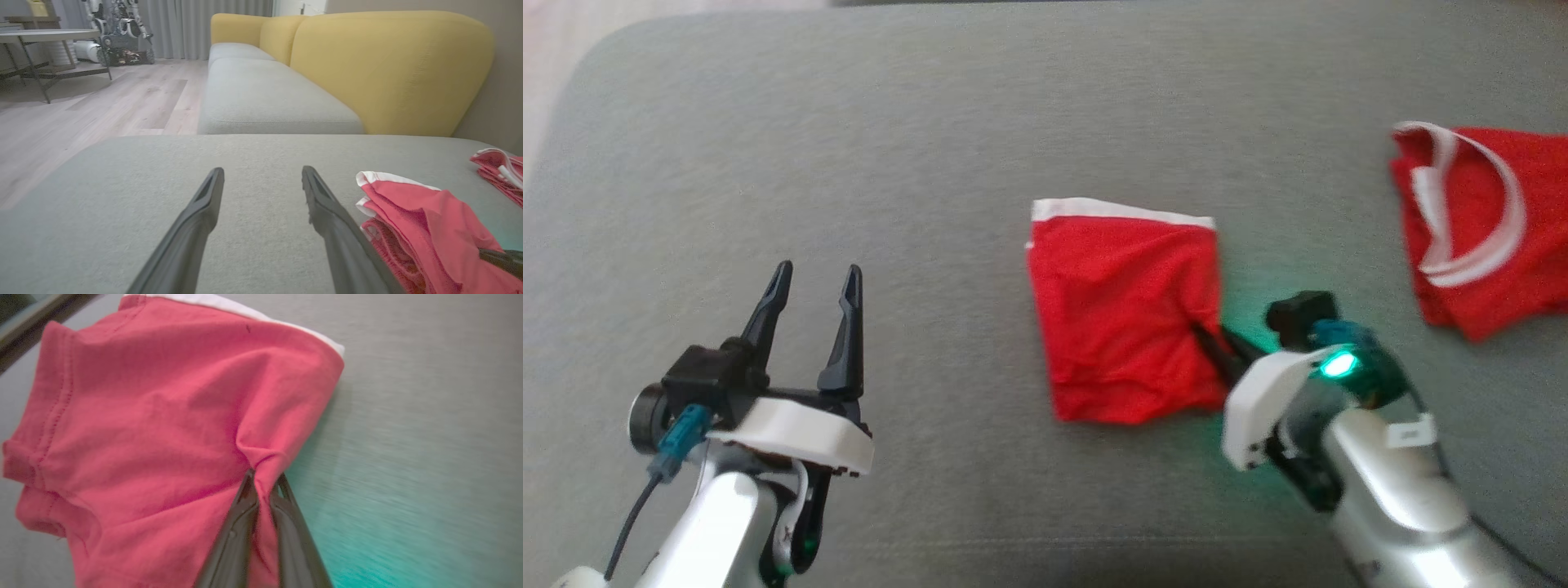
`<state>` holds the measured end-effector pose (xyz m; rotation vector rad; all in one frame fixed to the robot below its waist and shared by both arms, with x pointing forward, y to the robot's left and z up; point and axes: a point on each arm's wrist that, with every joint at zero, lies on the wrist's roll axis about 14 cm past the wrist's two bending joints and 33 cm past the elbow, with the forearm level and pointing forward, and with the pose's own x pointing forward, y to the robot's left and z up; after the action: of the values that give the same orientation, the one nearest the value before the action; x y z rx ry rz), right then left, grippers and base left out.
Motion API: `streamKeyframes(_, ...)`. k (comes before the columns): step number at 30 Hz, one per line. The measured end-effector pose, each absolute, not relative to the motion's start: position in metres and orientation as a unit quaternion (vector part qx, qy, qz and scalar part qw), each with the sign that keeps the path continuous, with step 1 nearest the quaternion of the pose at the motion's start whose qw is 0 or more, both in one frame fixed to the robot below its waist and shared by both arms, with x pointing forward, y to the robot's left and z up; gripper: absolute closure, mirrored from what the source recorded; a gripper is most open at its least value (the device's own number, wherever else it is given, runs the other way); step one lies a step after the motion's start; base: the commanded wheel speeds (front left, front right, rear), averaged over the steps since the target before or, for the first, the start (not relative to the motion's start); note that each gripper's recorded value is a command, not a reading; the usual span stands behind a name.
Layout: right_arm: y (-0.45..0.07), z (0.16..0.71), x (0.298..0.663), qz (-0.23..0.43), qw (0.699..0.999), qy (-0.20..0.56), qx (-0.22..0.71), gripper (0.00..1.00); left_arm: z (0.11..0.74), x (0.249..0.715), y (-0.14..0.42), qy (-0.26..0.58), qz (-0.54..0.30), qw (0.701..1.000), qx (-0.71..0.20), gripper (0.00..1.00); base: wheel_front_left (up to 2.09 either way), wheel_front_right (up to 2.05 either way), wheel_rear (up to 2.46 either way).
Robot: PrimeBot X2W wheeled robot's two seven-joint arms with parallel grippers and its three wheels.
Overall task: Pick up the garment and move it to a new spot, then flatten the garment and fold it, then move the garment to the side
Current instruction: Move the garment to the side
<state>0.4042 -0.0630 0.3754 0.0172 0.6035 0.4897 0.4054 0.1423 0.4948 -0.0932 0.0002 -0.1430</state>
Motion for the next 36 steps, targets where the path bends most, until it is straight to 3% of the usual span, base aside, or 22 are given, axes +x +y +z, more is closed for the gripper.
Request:
streamKeyframes(11, -0.209, 0.407, 0.406, 0.096, 0.954, 0.278, -0.055, 1.00, 0.497, 0.427, 0.074, 0.001, -0.171, 0.983, -0.062, 0.00, 0.00, 0.00, 0.00)
streamKeyframes(19, -0.282, 0.459, 0.464, 0.023, 0.970, 0.218, -0.106, 1.00, 0.485, 0.451, 0.046, 0.008, -0.215, 0.974, -0.066, 0.00, 0.00, 0.00, 0.00)
streamKeyframes(24, -0.338, 0.468, 0.477, -0.033, 0.963, 0.229, -0.139, 1.00, 0.476, 0.459, 0.039, 0.016, -0.227, 0.972, -0.067, 0.00, 0.00, 0.00, 0.00)
streamKeyframes(36, -0.378, 0.445, 0.500, -0.075, 0.955, 0.253, -0.134, 1.00, 0.453, 0.479, 0.041, 0.031, -0.226, 0.971, -0.071, 0.00, 0.00, 0.00, 0.00)
